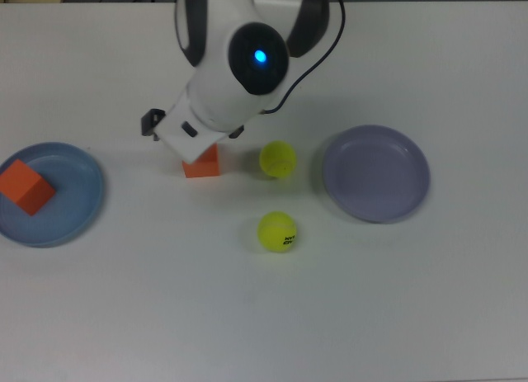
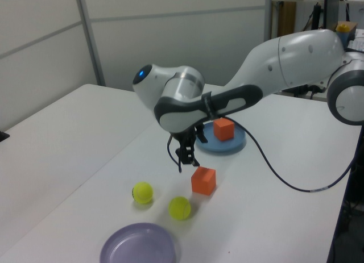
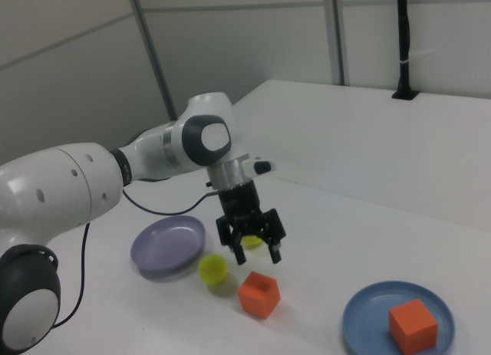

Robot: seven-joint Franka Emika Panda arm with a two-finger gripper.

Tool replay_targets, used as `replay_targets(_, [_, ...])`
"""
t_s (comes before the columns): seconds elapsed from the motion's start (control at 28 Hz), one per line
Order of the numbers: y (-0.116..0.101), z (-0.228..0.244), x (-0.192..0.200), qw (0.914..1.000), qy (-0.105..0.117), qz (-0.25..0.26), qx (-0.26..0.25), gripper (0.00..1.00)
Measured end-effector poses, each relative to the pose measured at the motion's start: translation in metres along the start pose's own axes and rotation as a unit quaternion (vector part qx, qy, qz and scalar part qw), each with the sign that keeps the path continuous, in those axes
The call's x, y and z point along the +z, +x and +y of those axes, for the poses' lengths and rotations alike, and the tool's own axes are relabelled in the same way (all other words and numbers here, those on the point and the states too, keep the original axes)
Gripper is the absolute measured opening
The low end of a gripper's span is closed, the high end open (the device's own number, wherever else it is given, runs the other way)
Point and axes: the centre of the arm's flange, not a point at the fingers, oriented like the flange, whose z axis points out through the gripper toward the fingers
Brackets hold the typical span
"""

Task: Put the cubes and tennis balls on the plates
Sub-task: 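Move the gripper to the second orange cube and grasp it, then carry the second cube onto the blue plate beside the first and release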

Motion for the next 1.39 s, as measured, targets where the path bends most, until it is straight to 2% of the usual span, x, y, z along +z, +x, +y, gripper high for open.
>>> replay_targets(0.43, [0.023,-0.042,0.082,0.9973,-0.002,-0.068,-0.027,1.00])
replay_targets(0.57, [0.026,-0.048,0.091,0.9967,-0.005,-0.074,-0.032,1.00])
replay_targets(0.79, [0.032,-0.041,0.080,0.9985,-0.006,-0.049,-0.024,0.75])
replay_targets(0.89, [0.035,-0.018,0.068,0.9994,-0.002,-0.033,-0.004,0.67])
replay_targets(1.11, [0.026,0.084,0.050,0.9986,0.014,0.010,0.050,0.66])
replay_targets(1.21, [0.014,0.148,0.059,0.9968,0.023,0.035,0.068,0.66])
replay_targets(1.32, [0.011,0.191,0.078,0.9936,0.023,0.066,0.088,0.66])
replay_targets(1.39, [0.014,0.202,0.090,0.9921,0.020,0.078,0.096,0.69])
